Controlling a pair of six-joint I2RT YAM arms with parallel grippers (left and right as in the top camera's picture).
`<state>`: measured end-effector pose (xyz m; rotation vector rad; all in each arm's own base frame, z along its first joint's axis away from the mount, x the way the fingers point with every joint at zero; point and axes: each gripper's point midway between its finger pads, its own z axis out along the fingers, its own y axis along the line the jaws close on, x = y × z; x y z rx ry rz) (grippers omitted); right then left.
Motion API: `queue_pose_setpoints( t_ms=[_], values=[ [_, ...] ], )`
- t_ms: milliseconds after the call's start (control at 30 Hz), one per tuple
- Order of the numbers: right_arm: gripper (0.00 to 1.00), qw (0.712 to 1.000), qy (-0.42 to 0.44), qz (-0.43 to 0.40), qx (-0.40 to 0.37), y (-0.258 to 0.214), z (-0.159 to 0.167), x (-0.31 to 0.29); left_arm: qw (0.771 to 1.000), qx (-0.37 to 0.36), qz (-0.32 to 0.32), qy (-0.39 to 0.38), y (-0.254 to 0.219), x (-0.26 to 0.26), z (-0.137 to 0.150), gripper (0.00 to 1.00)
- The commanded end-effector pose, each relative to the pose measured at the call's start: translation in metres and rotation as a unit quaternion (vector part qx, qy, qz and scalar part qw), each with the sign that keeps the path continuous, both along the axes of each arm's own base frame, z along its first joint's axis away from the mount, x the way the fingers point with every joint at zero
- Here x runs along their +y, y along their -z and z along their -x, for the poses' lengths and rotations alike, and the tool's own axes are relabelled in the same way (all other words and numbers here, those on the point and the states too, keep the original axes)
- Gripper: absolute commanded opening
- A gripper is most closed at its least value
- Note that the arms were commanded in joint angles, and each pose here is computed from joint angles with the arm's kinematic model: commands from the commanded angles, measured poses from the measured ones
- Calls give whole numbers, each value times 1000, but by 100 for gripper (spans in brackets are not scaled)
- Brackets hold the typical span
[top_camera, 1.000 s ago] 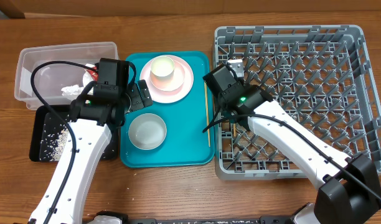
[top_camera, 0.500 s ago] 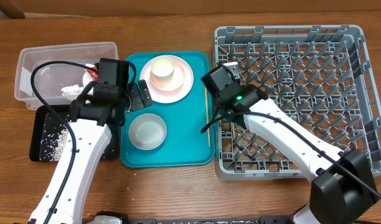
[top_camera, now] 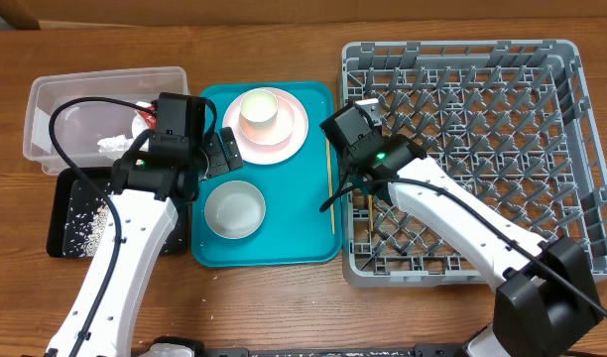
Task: Sort waste into correct bins and load items into the dishwasher
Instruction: 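Return the right gripper to the tray and grasp the second chopstick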
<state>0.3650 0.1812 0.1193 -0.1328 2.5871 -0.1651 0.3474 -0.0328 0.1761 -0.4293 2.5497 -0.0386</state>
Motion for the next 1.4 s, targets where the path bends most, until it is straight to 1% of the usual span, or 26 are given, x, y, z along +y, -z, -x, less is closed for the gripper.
queue_pose_setpoints(
  t_ms=[0,33,100,167,200,267,400,500,600,767,833,1033,1100,1200,1300,1367],
  values=[
    [14,998,-16,-56,8,-3,-2,20,1000,-11,-8,6,-8,2,-2,100],
    [15,996,-28,-81,15,-3,-1,30,1000,-11,-8,6,-8,2,-2,100],
    [20,988,-60,-137,30,-4,3,55,1000,-11,-8,6,-8,2,-2,100],
    [21,974,-97,-200,44,-11,8,82,1000,-11,-8,6,-8,2,-2,100],
    [21,969,-107,-219,47,-14,10,90,1000,-11,-8,6,-8,2,-2,100],
    [21,957,-109,-264,54,-21,12,105,1000,-11,-8,6,-8,2,-2,100],
    [22,946,-92,-307,51,-29,13,124,1000,-11,-8,6,-8,2,-2,100],
    [22,942,-111,-314,39,-34,17,140,1000,-11,-8,6,-8,2,-2,100],
    [22,947,-114,-299,22,-33,19,148,1000,-11,-8,6,-8,2,-2,100],
    [23,973,-83,-211,-45,-24,15,144,1000,-11,-8,6,-8,2,-2,100],
    [23,978,-76,-185,-60,-18,15,143,1000,-11,-8,6,-8,2,-2,100],
    [33,988,-67,-127,-63,14,16,143,1000,-11,-8,6,-8,2,-2,100],
    [33,991,-53,-97,-78,20,11,135,1000,-11,-8,6,-8,2,-2,100],
    [34,992,-32,-82,-92,22,7,127,1000,-11,-8,6,-8,2,-2,100],
    [34,993,-12,-84,-88,32,6,126,1000,-11,-8,6,-8,2,-2,100],
    [35,994,-9,-73,-77,47,7,125,1000,-11,-8,6,-8,2,-2,100]
  ],
)
